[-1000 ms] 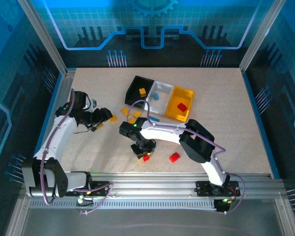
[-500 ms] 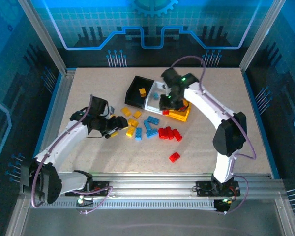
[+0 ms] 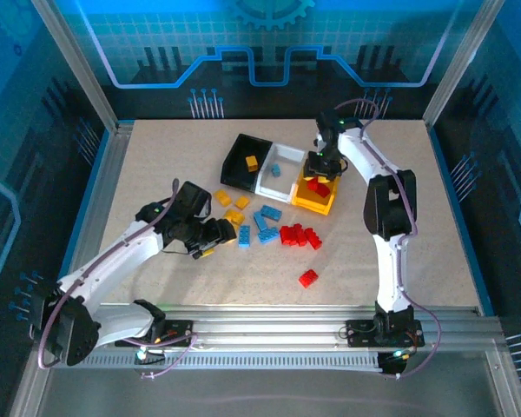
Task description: Sort the legos into containers by color
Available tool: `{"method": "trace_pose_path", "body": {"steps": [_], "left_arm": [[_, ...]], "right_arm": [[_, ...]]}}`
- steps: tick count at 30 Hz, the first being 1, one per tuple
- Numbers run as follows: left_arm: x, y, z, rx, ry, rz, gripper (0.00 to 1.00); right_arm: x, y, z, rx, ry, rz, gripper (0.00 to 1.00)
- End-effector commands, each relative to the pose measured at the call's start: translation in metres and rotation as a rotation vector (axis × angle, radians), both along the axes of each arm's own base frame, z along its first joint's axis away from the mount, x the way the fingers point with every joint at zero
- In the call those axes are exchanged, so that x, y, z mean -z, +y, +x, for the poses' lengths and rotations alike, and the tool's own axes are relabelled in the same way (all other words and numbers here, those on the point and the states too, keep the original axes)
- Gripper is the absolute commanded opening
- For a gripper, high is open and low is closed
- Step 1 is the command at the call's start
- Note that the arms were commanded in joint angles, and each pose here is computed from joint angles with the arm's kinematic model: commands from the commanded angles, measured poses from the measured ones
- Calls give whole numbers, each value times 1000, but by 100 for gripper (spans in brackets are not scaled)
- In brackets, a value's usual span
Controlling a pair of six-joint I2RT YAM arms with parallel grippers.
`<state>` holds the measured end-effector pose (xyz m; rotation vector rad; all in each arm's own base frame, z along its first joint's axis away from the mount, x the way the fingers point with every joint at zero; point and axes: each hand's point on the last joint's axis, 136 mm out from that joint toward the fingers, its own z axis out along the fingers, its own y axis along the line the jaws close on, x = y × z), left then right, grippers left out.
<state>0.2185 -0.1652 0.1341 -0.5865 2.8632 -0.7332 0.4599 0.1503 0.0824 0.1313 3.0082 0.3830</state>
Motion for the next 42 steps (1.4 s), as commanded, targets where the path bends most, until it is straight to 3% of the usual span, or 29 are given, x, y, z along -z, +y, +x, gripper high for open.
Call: {"method": "trace_pose_path", "body": {"steps": [1, 9, 15, 20, 25, 29, 32, 42], "left_arm": [[-11, 11, -6, -60, -1, 31, 70], [-7, 21, 5, -18, 11, 32, 73], [6, 22, 22, 82, 17, 42, 73], [25, 13, 26, 98, 62, 14, 73], [19, 14, 28, 20, 54, 10, 73], [25, 17, 25, -18, 43, 38, 73], [25, 17, 20, -47, 57, 35, 73], [20, 13, 33, 16, 32, 66, 74]], "right_arm": [[-12, 1, 11, -25, -30, 43, 44], [-47, -1, -10, -9, -59, 21, 50], [-62, 20, -98, -100, -12, -56, 57], [-35, 32, -196, -136, 107, -108, 70], [-12, 16, -257, 106, 204, -117, 80], [-15, 11, -252, 402, 76, 45, 81], [-4, 10, -257, 585, 131, 111, 82], [32, 12, -283, 782, 316, 77, 79]]}}
